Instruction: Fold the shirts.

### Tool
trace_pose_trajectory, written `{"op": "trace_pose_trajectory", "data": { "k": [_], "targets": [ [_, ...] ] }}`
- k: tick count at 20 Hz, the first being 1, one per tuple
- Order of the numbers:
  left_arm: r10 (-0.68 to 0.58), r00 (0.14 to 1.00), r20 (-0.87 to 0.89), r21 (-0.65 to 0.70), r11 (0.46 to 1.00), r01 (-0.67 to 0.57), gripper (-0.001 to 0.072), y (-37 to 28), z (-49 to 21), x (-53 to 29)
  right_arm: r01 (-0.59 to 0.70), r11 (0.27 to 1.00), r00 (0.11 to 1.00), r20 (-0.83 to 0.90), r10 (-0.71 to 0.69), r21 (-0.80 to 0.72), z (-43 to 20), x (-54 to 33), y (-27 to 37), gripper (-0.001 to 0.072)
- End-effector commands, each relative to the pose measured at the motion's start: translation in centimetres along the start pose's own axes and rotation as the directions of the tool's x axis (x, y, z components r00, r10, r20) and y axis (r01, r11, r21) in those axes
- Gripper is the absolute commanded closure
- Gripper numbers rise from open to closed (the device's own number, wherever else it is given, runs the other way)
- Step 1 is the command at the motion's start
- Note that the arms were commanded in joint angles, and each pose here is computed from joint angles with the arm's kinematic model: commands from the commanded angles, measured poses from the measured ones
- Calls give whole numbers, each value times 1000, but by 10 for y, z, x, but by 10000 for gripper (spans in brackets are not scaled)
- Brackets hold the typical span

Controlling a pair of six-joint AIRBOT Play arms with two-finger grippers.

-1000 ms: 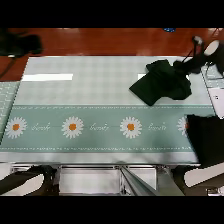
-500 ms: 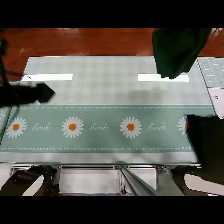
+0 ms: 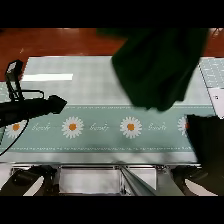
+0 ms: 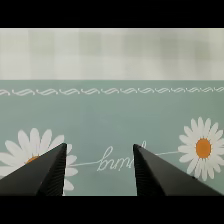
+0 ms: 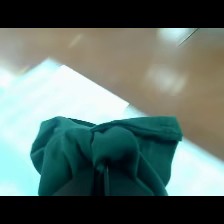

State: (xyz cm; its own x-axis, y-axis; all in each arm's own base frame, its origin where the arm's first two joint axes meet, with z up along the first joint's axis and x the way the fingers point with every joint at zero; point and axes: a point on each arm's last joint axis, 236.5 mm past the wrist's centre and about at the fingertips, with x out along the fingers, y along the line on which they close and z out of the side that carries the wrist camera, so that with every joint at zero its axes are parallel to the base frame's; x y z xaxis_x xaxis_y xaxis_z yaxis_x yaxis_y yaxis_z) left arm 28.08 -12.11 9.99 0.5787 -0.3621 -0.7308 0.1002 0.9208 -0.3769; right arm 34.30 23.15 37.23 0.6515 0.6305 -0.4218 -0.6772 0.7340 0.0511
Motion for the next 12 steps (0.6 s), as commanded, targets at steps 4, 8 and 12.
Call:
{"op": "trace_pose_trajectory", "data": {
  "k": [4, 8, 12],
  "targets": [
    [90, 996, 18, 58, 994, -91, 200, 22, 3, 0, -170, 959, 890, -381, 249, 227, -180, 134, 72, 692],
    [87, 996, -4, 51, 995, -86, 200, 21, -2, 0, -135, 892, 785, -502, 362, 432, -292, 202, 105, 692],
    [86, 996, -29, 53, 995, -85, 200, 23, -14, 9, -92, 813, 715, -530, 456, 575, -334, 230, 119, 302]
  ]
}}
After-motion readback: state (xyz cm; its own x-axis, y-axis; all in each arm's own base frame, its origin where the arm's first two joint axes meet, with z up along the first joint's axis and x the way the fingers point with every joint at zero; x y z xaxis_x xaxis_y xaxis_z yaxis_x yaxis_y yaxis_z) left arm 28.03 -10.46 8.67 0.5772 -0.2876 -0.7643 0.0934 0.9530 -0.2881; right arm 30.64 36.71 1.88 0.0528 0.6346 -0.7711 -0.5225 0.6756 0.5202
